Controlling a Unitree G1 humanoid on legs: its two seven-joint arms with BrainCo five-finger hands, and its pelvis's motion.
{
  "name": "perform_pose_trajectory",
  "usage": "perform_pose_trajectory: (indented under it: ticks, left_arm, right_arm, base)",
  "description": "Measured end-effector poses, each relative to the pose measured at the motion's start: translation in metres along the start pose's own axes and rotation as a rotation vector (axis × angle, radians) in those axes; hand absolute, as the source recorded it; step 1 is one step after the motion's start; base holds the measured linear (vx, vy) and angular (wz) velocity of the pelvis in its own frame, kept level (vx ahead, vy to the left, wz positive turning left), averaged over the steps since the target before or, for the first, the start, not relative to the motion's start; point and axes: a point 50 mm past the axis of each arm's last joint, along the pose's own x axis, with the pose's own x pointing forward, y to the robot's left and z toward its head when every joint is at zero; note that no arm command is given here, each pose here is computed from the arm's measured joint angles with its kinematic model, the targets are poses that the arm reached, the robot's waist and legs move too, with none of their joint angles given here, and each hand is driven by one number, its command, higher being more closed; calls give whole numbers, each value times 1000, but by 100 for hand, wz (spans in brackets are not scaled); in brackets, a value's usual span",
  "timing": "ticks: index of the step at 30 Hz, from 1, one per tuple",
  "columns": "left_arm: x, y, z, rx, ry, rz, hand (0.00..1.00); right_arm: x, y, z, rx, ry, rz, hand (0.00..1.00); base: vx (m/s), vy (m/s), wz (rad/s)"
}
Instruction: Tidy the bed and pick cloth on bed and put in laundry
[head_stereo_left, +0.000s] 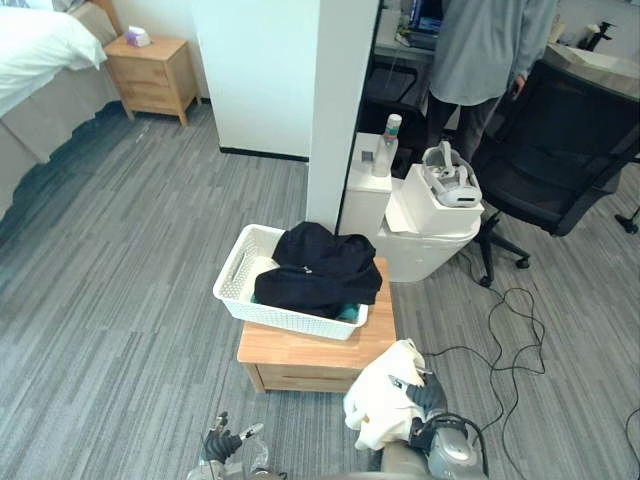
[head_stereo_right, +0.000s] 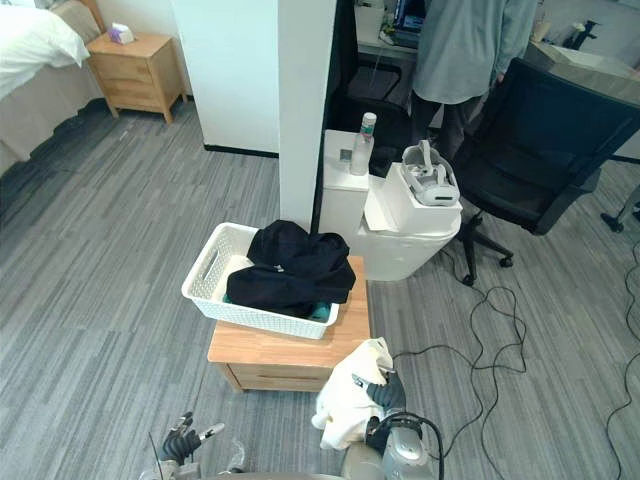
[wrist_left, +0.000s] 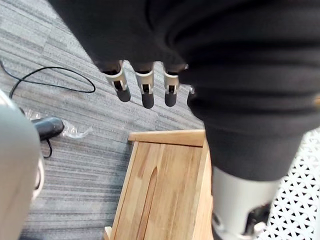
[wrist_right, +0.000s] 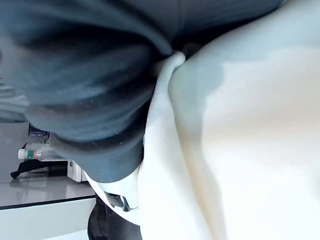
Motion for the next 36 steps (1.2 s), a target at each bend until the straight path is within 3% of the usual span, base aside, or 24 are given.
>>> perform_pose_trajectory:
  ticks: [6,12,19,26,36]
  left_arm:
    - [-5,-18,-3,-54,-12,-43,0]
    - [-3,-15,10,-65,-65,-35,0]
    - [-3,-10,14,-49,-80,-51,0]
    - [-2,-2,12,-28,-67,-35,0]
    - [-1,0,-4,-21,11,-23,0]
  right_arm:
    - [2,-3,16,-21,-67,1,100]
    - [7,-15,47,-21,-187,-50,100]
    - [-3,-20,139,-52,-574,-73,100]
    - [-11,7,222,-139,-904,32,100]
    - [-11,53,241,-254,-985,247,100]
  base:
    - [179,-53,-39]
    - [221,145,-45]
    - [138,206,6]
    - [31,42,7]
    - [-37,-36,-2]
